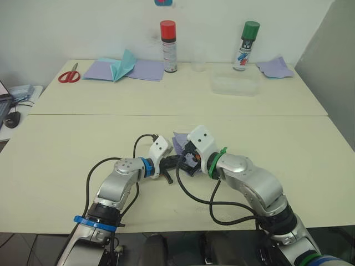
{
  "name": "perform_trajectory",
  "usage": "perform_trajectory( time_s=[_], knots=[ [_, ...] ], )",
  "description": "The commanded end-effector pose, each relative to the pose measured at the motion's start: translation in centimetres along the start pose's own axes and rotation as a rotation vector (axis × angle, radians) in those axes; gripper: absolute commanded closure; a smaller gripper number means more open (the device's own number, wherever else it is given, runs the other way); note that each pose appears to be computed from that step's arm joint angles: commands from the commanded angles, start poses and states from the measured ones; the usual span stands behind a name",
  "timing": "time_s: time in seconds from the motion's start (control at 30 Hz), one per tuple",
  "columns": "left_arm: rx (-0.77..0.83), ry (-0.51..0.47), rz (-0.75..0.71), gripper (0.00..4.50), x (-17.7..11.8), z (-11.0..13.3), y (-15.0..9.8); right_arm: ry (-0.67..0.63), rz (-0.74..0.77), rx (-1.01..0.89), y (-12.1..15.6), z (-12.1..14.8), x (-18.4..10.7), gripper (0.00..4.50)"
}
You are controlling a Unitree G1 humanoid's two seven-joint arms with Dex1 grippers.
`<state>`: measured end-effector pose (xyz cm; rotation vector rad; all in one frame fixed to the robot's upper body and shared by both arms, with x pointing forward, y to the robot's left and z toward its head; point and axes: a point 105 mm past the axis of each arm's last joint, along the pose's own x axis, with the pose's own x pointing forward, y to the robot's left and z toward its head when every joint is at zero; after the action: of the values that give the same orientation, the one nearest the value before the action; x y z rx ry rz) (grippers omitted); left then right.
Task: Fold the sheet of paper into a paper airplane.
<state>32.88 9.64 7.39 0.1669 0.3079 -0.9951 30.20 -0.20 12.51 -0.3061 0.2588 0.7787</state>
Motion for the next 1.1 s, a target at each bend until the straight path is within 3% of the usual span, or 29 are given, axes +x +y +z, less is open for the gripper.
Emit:
perform_trajectory(
  time_s=[0.03,0.63,0.77,0.87,0.97,1.1],
  knots=[
    [-0.016,0.034,-0.014,4.50,0.0,-0.7,-0.3,-0.050,-0.052,-0.065,-0.4,0.9,-0.1,0.05],
    [0.006,0.052,-0.018,4.50,0.4,-0.9,0.1,-0.055,-0.119,-0.319,-3.0,0.4,-0.4,0.05],
    [0.010,0.048,-0.009,4.50,0.4,-0.8,0.4,-0.054,-0.134,-0.319,-3.9,0.4,-0.6,0.05],
    [0.012,0.047,-0.007,4.50,0.4,-0.8,0.5,-0.048,-0.113,-0.197,-3.9,0.1,-0.5,0.05],
    [0.015,0.046,-0.005,4.50,0.4,-0.8,0.6,-0.042,-0.083,-0.068,-3.5,-0.3,-0.4,0.61],
    [0.023,0.045,-0.005,4.50,0.5,-0.7,0.6,-0.038,-0.079,0.070,-3.5,-0.4,-0.3,2.02]
  ],
)
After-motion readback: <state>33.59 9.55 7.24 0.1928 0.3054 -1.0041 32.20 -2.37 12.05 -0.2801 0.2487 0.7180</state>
